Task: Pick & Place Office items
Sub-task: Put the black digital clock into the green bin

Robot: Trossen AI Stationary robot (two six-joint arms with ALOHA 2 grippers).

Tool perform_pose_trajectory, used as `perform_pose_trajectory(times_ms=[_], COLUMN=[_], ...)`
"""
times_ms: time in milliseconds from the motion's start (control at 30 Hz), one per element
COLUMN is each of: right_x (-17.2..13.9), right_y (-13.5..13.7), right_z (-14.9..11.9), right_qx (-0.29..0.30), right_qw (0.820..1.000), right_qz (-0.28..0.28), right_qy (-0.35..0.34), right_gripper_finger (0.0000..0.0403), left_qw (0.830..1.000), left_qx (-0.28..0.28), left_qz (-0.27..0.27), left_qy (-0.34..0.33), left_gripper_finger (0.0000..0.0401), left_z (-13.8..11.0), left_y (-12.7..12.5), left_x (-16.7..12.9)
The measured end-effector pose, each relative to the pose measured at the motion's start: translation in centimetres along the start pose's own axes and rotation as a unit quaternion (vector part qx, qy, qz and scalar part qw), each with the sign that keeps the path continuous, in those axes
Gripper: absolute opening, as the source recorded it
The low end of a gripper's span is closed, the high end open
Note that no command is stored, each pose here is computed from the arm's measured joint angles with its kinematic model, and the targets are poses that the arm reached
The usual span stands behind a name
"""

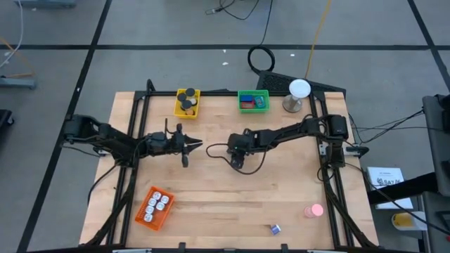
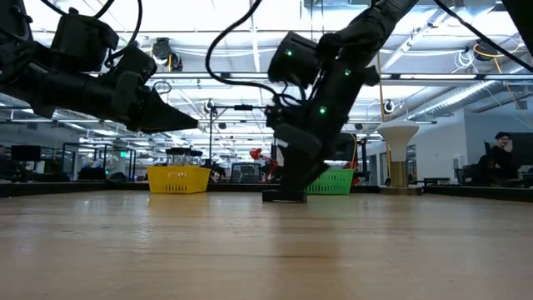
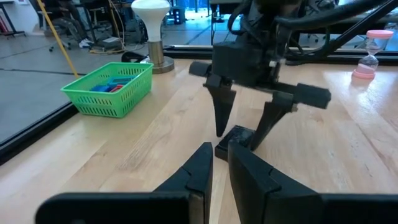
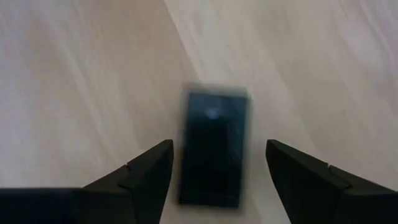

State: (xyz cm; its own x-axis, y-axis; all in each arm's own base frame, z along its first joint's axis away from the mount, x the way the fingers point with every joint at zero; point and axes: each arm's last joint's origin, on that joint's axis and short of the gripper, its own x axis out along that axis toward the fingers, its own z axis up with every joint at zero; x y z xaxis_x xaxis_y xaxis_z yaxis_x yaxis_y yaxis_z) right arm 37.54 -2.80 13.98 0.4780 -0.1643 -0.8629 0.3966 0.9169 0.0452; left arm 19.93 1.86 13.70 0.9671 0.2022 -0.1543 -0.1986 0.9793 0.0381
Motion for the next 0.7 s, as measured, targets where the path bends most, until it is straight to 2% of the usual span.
perform_pose_trajectory(times_ms=[133,333,400,567,700], right_x=[0.2,0.3,0.0,-3.5,-7.9], right_y=[0.0,-0.9,-1.4,-3.8,-7.6], right_z=[0.1,0.3,0.5,2.0,3.1], right_qx=[-0.005,0.004,0.010,0.054,0.122], right_qw=[1.000,1.000,1.000,0.998,0.987], right_qz=[0.003,-0.005,-0.007,-0.016,-0.071], right_qy=[-0.005,0.001,-0.002,-0.029,-0.072], right_gripper_finger=[0.0216,0.0147,0.0146,0.0146,0.0160], left_qw=[1.000,1.000,1.000,1.000,1.000], left_qx=[0.000,0.000,0.000,0.000,0.000], left_qz=[0.000,0.000,0.000,0.000,0.000], left_qy=[0.000,0.000,0.000,0.000,0.000], left_gripper_finger=[0.0049,0.0049,0.0049,0.0049,0.0049], left_z=[0.0,0.0,0.0,0.0,0.0], left_y=[0.0,0.0,0.0,0.0,0.0], left_x=[0.0,0.0,0.0,0.0,0.0])
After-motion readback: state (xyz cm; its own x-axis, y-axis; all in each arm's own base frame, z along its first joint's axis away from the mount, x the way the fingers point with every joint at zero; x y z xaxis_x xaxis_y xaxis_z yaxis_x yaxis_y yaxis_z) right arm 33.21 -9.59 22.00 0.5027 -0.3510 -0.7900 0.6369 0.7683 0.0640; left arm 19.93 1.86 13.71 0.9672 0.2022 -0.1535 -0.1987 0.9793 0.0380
